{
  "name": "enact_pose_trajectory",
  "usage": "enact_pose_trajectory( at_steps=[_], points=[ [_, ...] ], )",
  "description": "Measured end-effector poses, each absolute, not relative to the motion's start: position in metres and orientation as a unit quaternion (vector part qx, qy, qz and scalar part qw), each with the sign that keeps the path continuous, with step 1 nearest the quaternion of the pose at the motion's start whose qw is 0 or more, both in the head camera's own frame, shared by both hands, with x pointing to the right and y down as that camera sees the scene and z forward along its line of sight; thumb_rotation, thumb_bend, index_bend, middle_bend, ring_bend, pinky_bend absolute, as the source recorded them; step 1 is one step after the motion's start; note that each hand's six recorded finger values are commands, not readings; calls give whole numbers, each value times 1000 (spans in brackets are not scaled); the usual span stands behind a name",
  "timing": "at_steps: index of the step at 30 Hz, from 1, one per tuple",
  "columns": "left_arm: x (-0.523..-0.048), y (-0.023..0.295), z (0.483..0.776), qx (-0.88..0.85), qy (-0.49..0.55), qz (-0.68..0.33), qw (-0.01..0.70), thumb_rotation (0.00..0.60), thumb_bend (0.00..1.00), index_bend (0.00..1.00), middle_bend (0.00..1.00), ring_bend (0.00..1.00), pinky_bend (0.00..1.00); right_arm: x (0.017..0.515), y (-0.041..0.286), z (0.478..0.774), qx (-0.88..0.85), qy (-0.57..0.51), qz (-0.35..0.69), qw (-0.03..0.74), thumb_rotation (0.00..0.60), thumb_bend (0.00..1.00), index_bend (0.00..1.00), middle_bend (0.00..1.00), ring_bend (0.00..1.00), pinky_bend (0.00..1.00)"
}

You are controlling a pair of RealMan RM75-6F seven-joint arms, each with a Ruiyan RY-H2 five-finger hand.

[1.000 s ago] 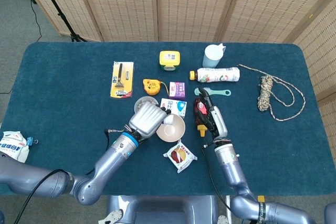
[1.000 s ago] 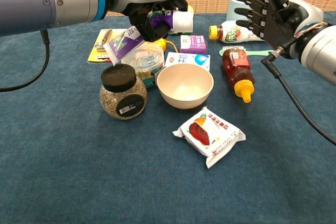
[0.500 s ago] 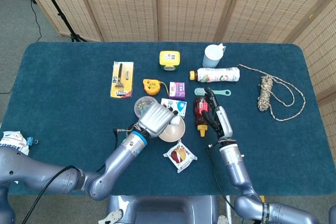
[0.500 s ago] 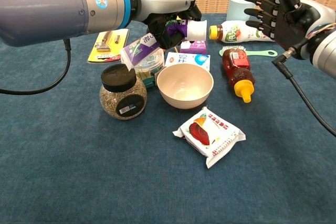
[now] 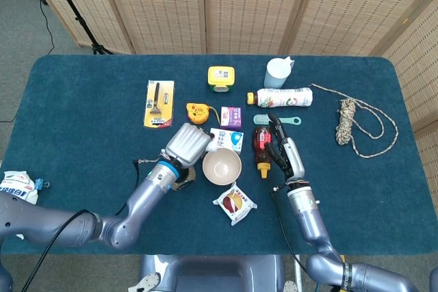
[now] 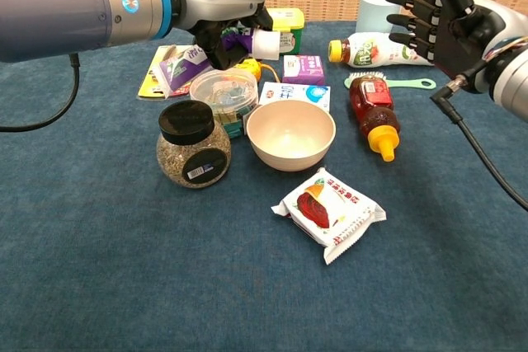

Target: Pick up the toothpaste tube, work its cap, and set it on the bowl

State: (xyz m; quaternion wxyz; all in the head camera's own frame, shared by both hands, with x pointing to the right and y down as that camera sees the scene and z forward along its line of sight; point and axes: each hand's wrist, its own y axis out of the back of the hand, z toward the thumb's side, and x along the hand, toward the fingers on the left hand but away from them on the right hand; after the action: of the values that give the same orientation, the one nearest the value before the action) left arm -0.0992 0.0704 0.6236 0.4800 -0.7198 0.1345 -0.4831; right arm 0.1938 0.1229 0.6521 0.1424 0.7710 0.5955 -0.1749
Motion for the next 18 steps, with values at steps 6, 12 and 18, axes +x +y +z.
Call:
enact_pose_trajectory(
  at_steps=[6,12,18],
  points=[
    [-111,61,633,-708,135,-502,478,600,1000,382,388,427,650,194,122,652,770,597,-176,140,160,0,0,0,0,0],
    [-112,59,640,-706,135,-512,470,600,1000,282,265,327,579,197,120,652,767,600,-177,140,160,0,0,0,0,0],
    [-111,60,642,-706,133,-515,467,600,1000,210,207,271,565,200,119,651,765,603,-175,140,163,0,0,0,0,0]
  ],
)
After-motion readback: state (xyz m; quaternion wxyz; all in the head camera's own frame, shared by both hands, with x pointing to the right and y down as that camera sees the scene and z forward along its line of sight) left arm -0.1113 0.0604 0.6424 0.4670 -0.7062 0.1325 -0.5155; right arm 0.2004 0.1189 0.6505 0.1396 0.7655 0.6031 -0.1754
